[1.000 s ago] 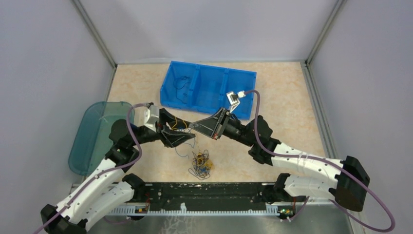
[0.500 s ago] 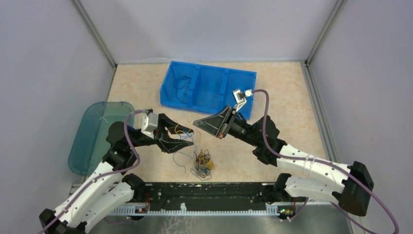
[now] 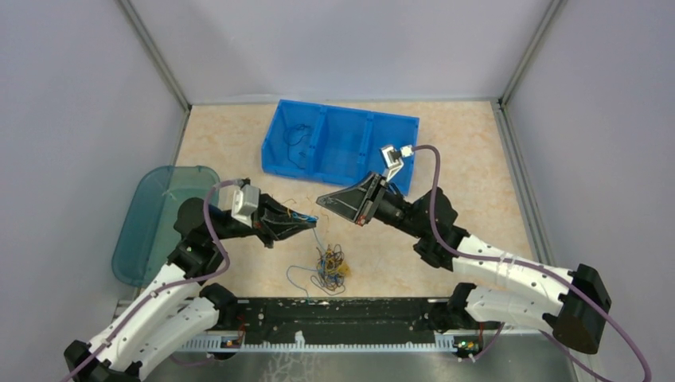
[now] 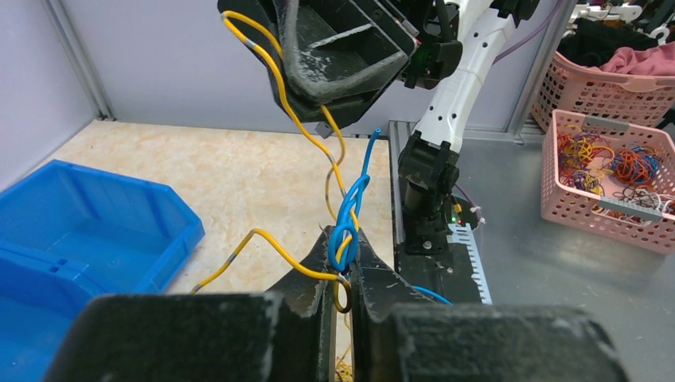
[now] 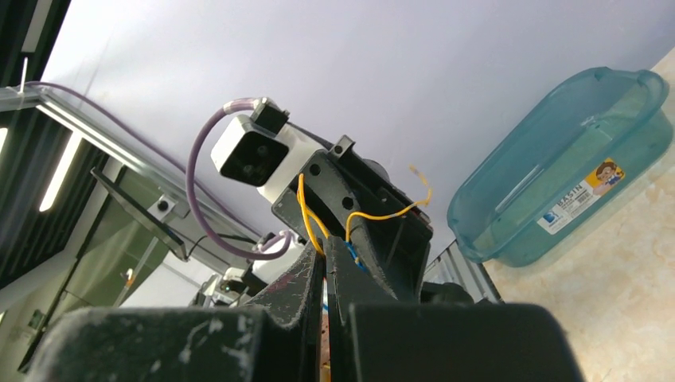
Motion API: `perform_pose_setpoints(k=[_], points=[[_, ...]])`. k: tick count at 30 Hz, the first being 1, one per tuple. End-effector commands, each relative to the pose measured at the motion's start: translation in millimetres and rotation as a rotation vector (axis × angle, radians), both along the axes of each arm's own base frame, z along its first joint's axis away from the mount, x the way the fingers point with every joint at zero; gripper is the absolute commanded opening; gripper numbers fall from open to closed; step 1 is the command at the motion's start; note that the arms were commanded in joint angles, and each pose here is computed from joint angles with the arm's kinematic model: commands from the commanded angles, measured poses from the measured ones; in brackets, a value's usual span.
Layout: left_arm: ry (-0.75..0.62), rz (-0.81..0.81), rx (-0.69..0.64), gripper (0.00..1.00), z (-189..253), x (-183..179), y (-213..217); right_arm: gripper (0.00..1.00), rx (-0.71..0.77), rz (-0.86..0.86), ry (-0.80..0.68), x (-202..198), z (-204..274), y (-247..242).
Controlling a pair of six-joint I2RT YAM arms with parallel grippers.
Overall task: Untangle the cables
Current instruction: Untie the cable.
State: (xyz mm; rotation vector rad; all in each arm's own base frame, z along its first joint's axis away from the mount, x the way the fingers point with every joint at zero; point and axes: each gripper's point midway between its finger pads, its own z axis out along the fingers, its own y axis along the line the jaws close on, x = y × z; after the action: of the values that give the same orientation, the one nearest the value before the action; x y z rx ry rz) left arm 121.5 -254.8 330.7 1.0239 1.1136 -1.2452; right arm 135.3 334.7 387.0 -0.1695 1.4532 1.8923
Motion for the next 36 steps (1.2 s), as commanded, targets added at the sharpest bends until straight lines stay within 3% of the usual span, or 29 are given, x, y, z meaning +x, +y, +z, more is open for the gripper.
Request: perform_pose_setpoints(k=[1,6,11,16,21,25,30,36], points=[[-0.081,-0.019,-0.017,0.11,17,-11,4,0.00,0.107,-0.034,-0.083,-1,46,-20],[-0.106,0.014,0.017,0.04,6,-10,9,0.00,0.082,-0.114,-0.108,11,48,-35],[-0.143,0.104,0.042,0.00,5,-2,17,0.00,-0.047,-0.256,-0.148,29,37,-53],[-0.255,0.335,0.074,0.00,16,29,36,0.00,-0.255,-0.421,-0.136,56,-2,-67],[-0.395,0.545,0.189,0.00,25,57,63,0.00,-0.380,-0.563,-0.117,76,-31,-86],[-0.567,0.572,0.367,0.00,11,67,75,0.00,-0.389,-0.661,-0.091,90,-35,-105],[-0.660,0.579,0.577,0.00,-23,75,92,0.00,-0.367,-0.670,-0.101,92,-28,-109],[-0.705,0.628,0.588,0.00,-19,81,99,0.00,-0.365,-0.620,-0.109,88,-29,-101]])
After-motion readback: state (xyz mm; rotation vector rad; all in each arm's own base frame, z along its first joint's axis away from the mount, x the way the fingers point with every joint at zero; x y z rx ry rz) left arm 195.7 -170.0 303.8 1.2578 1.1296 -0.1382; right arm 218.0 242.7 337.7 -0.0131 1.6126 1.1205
